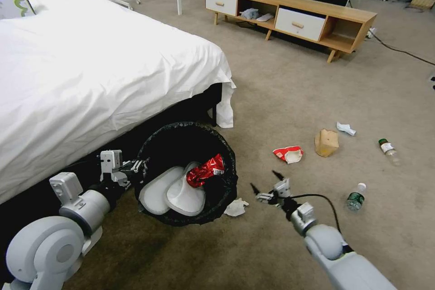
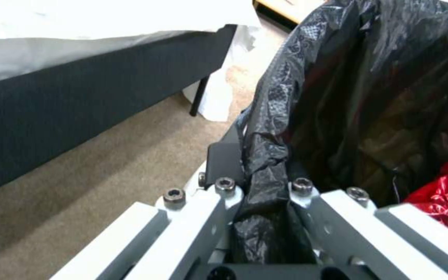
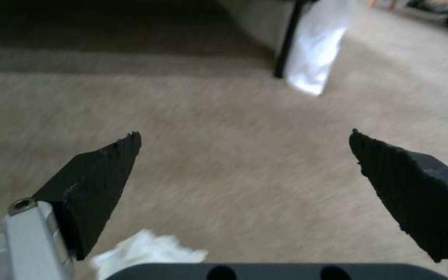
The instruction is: Pick up the trash bin, then pick up the garbage from the floor and place it into the trash bin.
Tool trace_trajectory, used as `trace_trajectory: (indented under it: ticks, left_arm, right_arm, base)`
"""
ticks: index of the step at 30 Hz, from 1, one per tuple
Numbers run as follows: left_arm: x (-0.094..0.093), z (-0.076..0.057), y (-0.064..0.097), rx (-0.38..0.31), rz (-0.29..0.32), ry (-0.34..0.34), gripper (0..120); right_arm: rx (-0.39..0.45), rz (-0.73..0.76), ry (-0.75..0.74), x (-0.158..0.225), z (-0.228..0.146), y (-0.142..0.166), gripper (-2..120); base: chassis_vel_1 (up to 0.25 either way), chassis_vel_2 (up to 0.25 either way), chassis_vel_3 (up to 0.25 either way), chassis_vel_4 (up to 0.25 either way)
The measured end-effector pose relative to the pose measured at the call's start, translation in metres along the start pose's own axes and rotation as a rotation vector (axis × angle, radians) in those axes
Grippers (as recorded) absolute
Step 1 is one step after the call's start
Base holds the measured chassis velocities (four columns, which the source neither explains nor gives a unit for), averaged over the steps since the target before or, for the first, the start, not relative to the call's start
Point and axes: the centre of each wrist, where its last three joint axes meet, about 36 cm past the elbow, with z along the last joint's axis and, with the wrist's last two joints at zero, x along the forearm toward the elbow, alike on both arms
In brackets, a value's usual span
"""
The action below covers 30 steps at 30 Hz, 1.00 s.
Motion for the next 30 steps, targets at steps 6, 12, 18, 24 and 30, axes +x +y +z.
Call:
trace_trajectory:
  ticks: [6,12,18,24,30]
  left_arm:
    - [0.000,0.001,0.000,0.006,0.001,-0.009,3]
    - [-0.001,0.004,-0.001,0.009,0.005,-0.013,3]
    - [-0.001,0.004,0.000,0.009,0.003,-0.017,3]
    - [0.000,0.007,-0.002,0.016,0.003,-0.023,3]
    - [0.001,0.008,-0.004,0.015,0.003,-0.025,3]
  right_arm:
    - [0.001,-0.070,0.036,-0.006,0.021,0.020,100]
    - [0.007,-0.099,0.059,-0.008,0.032,0.024,100]
    - [0.008,-0.116,0.083,-0.010,0.041,0.029,100]
    - [0.008,-0.144,0.127,-0.015,0.059,0.035,100]
    - [-0.008,-0.147,0.134,-0.018,0.061,0.036,100]
  base:
    - [0.000,0.000,0.000,0.000]
    - [0.000,0.000,0.000,0.000]
    - [0.000,0.000,0.000,0.000]
    - [0.000,0.000,0.000,0.000]
    - [0.000,0.000,0.000,0.000]
